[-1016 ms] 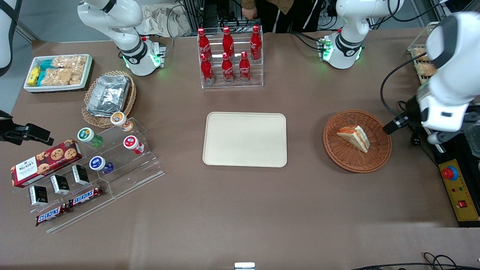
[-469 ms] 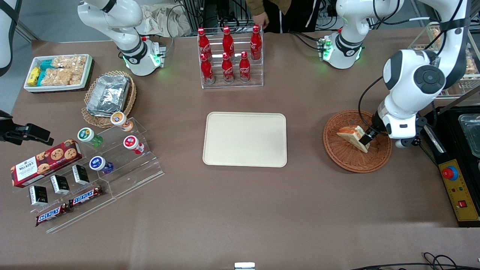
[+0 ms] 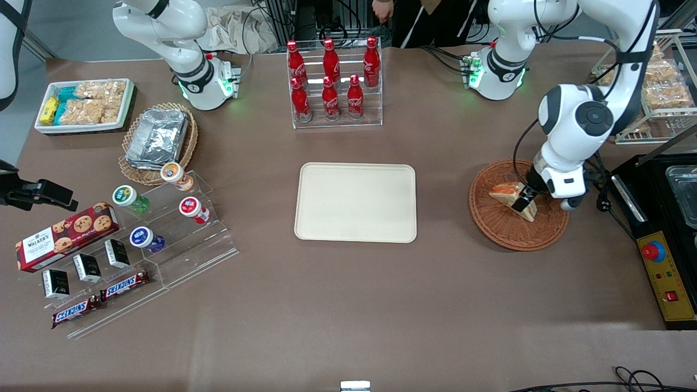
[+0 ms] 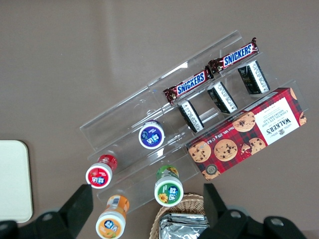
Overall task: Place sandwich from basket to tray
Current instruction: 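Lower the left gripper and close it on the wrapped sandwich, then lift the sandwich and carry it with the left gripper over the cream tray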
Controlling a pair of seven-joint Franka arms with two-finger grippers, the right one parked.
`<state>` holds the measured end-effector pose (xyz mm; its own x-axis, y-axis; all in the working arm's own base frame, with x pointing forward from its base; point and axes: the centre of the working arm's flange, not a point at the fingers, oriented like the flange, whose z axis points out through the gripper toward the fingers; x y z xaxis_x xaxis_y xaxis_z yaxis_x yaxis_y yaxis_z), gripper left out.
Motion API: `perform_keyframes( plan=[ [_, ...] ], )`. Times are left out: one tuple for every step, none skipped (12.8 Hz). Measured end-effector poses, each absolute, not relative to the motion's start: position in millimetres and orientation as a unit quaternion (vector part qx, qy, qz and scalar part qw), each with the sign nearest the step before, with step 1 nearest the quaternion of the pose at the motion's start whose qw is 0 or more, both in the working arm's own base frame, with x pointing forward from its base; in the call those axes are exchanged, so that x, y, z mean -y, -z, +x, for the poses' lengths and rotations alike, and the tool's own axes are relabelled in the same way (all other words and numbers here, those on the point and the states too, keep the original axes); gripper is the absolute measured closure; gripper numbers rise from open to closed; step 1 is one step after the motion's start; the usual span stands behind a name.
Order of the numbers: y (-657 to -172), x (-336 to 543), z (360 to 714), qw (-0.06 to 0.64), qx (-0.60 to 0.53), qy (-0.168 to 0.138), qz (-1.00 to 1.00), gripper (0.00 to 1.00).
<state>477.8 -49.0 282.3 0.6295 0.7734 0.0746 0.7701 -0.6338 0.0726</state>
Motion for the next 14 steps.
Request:
perform_keyframes(
  plan=[
    [-270.1,49.0,473.6,0.018,-0.428,-0.047,0.903,0.00],
    [-261.5,49.1,471.7,0.018,-0.428,-0.044,0.903,0.00],
    [-255.9,49.2,471.1,0.017,-0.428,-0.040,0.903,0.01],
    [-253.4,49.3,470.8,0.016,-0.428,-0.038,0.903,0.06],
    [-252.9,49.2,470.7,0.016,-0.428,-0.037,0.903,0.18],
    [-253.4,49.2,470.9,0.016,-0.428,-0.038,0.903,0.31],
    [-254.9,49.0,471.8,0.017,-0.428,-0.040,0.903,0.44],
    [-258.3,48.9,473.7,0.019,-0.428,-0.043,0.903,0.54],
    [-264.3,49.0,475.9,0.018,-0.424,-0.046,0.904,0.61],
    [-273.5,48.8,478.0,0.014,-0.414,-0.044,0.909,0.64],
    [-289.0,48.6,481.3,0.005,-0.400,-0.038,0.916,0.66],
    [-311.4,49.7,485.7,-0.002,-0.388,-0.034,0.921,0.67],
    [-336.8,54.6,490.2,-0.007,-0.376,-0.034,0.926,0.70],
    [-362.9,67.6,494.5,-0.010,-0.360,-0.038,0.932,0.77]
  ],
)
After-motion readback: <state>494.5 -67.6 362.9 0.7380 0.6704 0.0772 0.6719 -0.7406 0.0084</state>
